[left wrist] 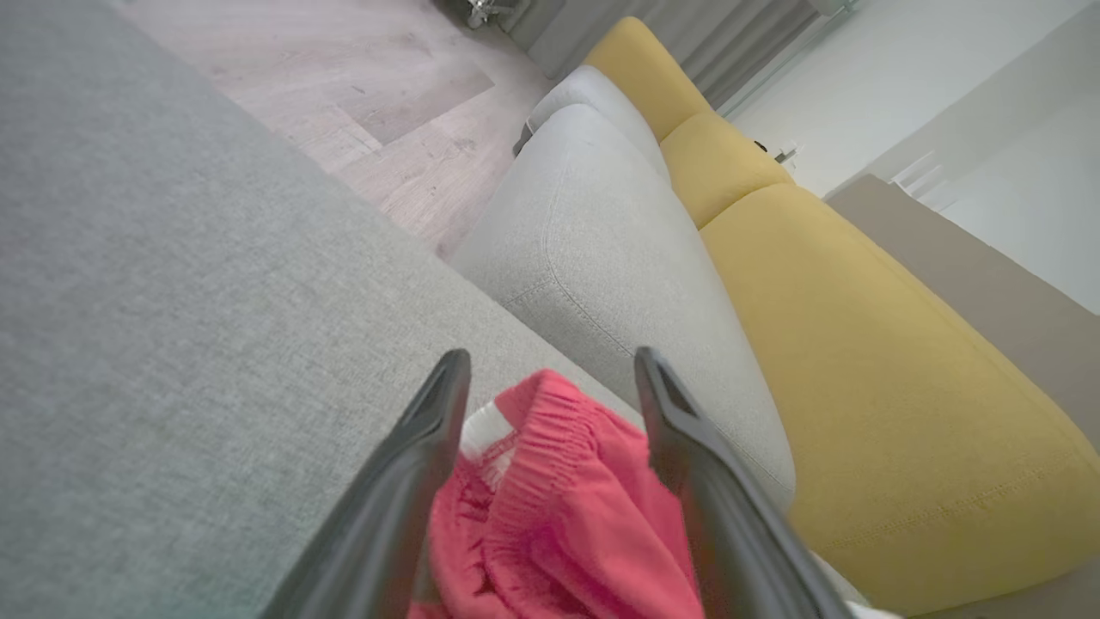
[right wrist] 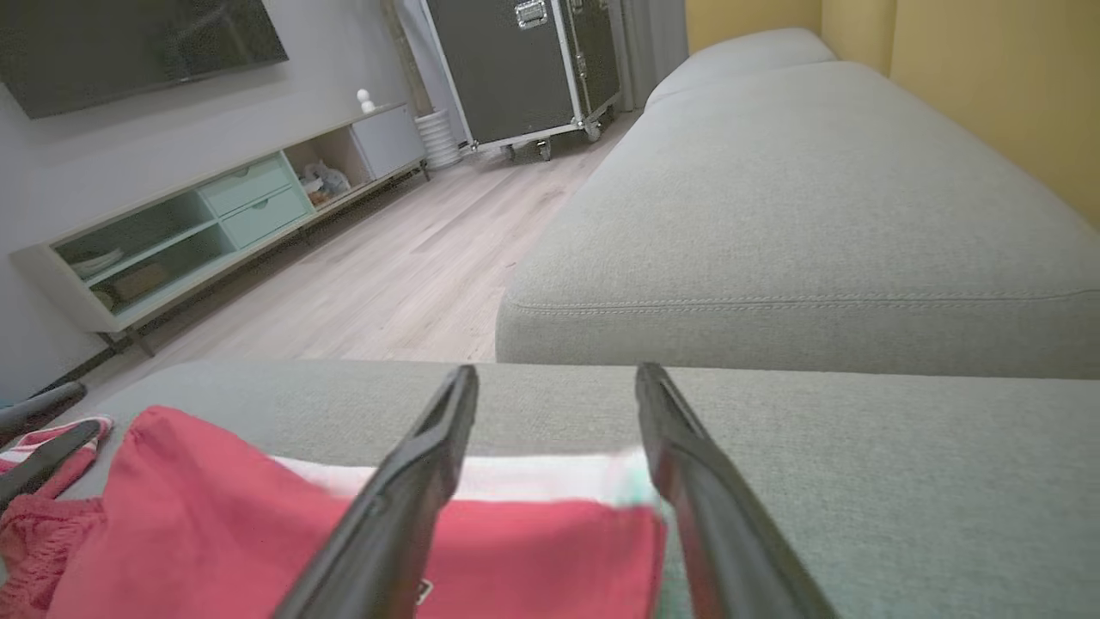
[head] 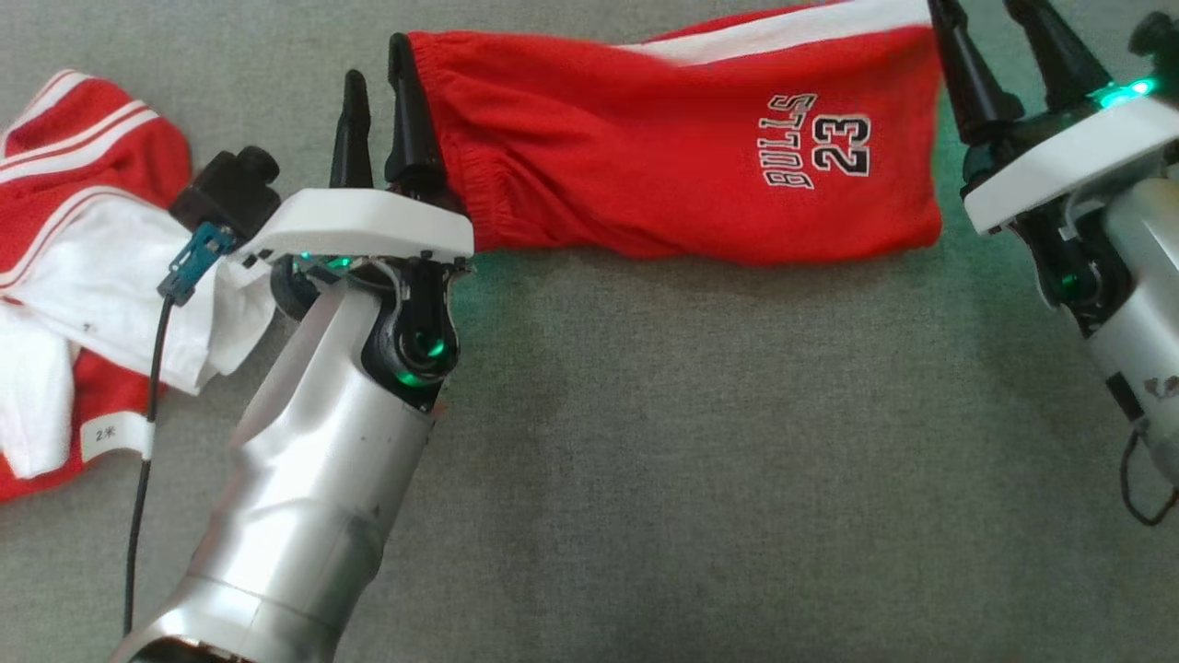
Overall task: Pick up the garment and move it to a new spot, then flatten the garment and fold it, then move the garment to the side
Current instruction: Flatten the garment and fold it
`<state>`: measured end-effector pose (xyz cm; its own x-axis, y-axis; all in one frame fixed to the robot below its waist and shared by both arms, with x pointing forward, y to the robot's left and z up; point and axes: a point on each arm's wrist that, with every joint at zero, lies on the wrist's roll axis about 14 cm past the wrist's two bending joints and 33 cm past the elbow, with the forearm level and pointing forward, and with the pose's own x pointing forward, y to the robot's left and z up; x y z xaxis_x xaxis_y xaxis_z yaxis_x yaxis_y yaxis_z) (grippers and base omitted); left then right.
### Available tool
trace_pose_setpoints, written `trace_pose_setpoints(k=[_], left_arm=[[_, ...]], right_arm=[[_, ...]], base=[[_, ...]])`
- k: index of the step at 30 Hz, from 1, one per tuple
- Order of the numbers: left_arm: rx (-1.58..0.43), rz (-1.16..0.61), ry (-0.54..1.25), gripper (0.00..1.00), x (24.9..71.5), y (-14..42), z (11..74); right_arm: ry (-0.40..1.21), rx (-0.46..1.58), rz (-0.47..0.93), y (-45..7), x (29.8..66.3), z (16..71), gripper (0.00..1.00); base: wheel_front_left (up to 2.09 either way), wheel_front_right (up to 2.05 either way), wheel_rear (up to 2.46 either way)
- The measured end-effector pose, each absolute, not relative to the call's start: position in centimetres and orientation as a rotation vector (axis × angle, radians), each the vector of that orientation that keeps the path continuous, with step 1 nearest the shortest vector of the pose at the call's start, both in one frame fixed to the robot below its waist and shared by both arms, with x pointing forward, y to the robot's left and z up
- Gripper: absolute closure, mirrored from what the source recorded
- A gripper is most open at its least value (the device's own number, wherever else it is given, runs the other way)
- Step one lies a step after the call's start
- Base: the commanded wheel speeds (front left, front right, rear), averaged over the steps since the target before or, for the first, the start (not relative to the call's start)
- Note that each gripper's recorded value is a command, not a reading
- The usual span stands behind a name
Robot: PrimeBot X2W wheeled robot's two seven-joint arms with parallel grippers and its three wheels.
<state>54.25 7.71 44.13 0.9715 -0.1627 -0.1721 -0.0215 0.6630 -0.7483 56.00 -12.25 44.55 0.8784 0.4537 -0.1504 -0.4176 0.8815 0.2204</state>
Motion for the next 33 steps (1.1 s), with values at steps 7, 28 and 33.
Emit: trace_pose_setpoints(k=[7, 28, 33], left_arm=[[-0.599, -0.162, 0.062, 0.0, 52.6, 8.3, 48.6], [-0.086, 0.041, -0.084, 0.0, 37.9, 15.8, 51.2], [-0.053, 0.068, -0.09, 0.0, 37.0, 16.4, 51.5]], right_arm=[[0.139, 0.253, 0.409, -13.0, 54.8, 46.8, 0.0], [0.45, 0.326, 0.167, -13.7, 50.4, 36.8, 0.0], [0.501, 0.315, 0.214, -10.9, 51.7, 36.3, 0.16]], base=[[0.0, 0.0, 0.0], [0.0, 0.0, 0.0], [0.0, 0.0, 0.0]])
